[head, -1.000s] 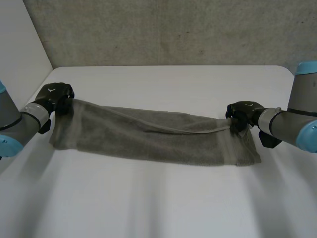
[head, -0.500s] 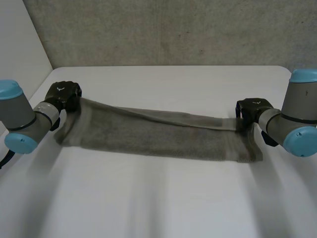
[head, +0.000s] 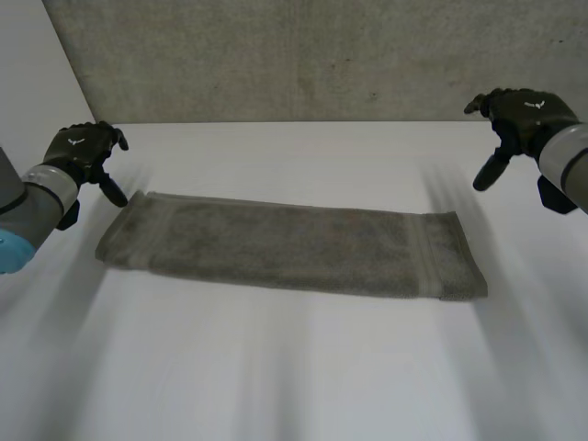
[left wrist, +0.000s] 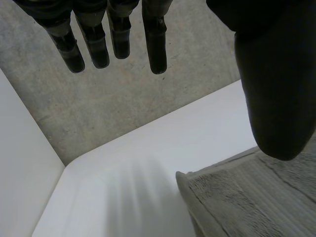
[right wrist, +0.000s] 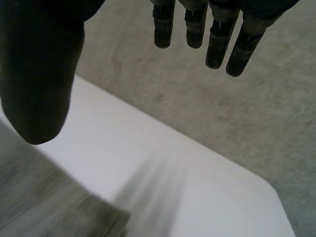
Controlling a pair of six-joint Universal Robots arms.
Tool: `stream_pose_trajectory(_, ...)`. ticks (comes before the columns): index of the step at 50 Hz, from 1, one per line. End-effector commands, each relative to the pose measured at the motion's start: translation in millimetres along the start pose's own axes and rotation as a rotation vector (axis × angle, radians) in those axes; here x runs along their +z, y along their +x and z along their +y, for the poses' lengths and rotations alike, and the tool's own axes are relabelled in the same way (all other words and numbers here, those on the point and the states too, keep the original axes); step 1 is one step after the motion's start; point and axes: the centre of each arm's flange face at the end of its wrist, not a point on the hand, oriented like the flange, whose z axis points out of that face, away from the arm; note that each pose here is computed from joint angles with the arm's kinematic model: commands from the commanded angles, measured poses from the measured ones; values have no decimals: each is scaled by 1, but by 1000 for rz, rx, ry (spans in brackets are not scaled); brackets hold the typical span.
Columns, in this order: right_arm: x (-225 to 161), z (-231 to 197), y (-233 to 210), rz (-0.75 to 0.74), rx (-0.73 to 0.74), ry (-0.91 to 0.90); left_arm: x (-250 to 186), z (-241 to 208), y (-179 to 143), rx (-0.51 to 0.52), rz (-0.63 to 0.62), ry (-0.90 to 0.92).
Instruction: Fold the towel.
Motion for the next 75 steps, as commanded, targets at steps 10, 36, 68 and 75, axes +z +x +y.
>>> stream_pose_trajectory(10,-39,103,-35,-138,-152,-220,-34,11,10,49,14,-60)
stream_pose_trajectory(36,-17,159,-42,-150,-239,-235,-46,21,32,-91,52,-104)
stream_pose_trajectory(68,7,35,-67,-124,-495,8,-48,25,32,-97,52,-116)
stream_pose_trajectory(75,-37,25,-215,-400,-489,157,-50,29,33,-100,54,-129)
